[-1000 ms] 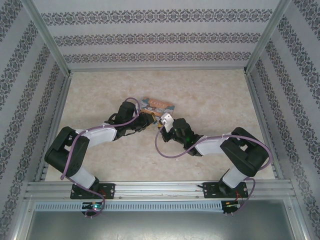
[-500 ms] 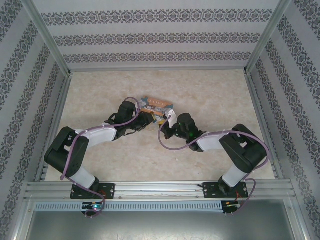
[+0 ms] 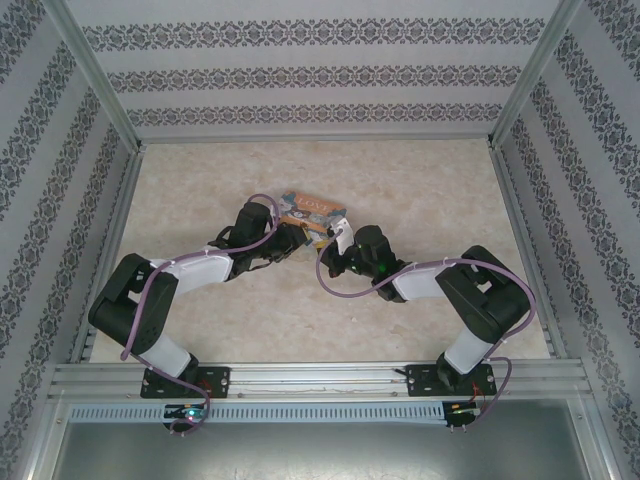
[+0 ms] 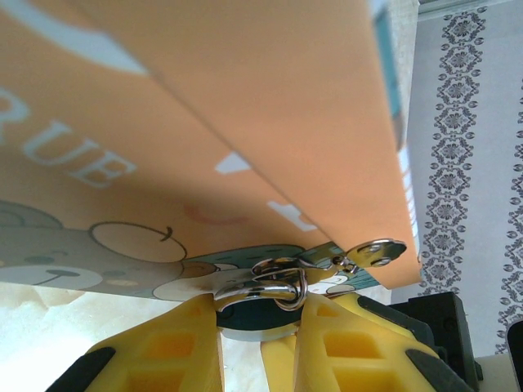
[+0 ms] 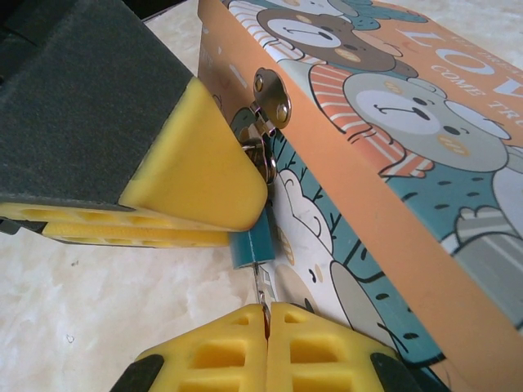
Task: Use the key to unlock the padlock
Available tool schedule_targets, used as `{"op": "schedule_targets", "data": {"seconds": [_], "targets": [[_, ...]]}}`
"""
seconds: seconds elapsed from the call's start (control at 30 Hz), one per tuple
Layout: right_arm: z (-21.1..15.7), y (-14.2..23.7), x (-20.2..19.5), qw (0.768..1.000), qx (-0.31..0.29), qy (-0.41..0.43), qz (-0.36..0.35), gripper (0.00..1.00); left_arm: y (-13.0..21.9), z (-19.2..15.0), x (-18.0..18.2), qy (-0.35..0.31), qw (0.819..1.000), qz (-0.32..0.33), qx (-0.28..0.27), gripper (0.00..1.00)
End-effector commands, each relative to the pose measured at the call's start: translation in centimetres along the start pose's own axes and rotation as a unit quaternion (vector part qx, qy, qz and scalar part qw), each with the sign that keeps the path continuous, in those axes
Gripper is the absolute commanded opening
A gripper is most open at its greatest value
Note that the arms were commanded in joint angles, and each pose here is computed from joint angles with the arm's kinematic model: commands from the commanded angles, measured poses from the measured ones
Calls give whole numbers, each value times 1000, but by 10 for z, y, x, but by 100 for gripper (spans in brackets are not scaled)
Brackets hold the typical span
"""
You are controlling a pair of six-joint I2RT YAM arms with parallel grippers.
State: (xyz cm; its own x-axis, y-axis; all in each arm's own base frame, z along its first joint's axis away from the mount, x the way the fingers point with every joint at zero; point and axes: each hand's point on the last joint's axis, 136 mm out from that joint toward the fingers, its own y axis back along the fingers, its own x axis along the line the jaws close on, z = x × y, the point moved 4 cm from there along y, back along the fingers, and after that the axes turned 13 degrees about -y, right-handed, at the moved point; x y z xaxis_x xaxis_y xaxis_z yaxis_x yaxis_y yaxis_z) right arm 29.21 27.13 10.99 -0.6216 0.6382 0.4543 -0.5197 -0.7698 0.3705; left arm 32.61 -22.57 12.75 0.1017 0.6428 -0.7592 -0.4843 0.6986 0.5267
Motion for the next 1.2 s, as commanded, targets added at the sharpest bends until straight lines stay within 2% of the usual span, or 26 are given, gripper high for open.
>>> {"op": "schedule_targets", "data": {"seconds": [0.0, 0.4, 0.73, 1.03, 1.17], "targets": [[62, -2, 37, 991, -103, 35, 82, 0, 4, -15, -32, -31, 996, -63, 47, 22], [73, -3, 42, 988, -96, 4, 119, 0, 2, -17, -30, -36, 996, -63, 47, 22], [65, -3, 37, 988, -74, -26, 132, 0, 1, -17, -29, -34, 996, -64, 46, 22], [61, -3, 31, 990, -111, 62, 53, 0, 5, -17, -34, -36, 996, -71, 48, 22], [64, -2, 31, 988, -121, 91, 40, 0, 6, -17, -35, -36, 996, -72, 49, 22]]}}
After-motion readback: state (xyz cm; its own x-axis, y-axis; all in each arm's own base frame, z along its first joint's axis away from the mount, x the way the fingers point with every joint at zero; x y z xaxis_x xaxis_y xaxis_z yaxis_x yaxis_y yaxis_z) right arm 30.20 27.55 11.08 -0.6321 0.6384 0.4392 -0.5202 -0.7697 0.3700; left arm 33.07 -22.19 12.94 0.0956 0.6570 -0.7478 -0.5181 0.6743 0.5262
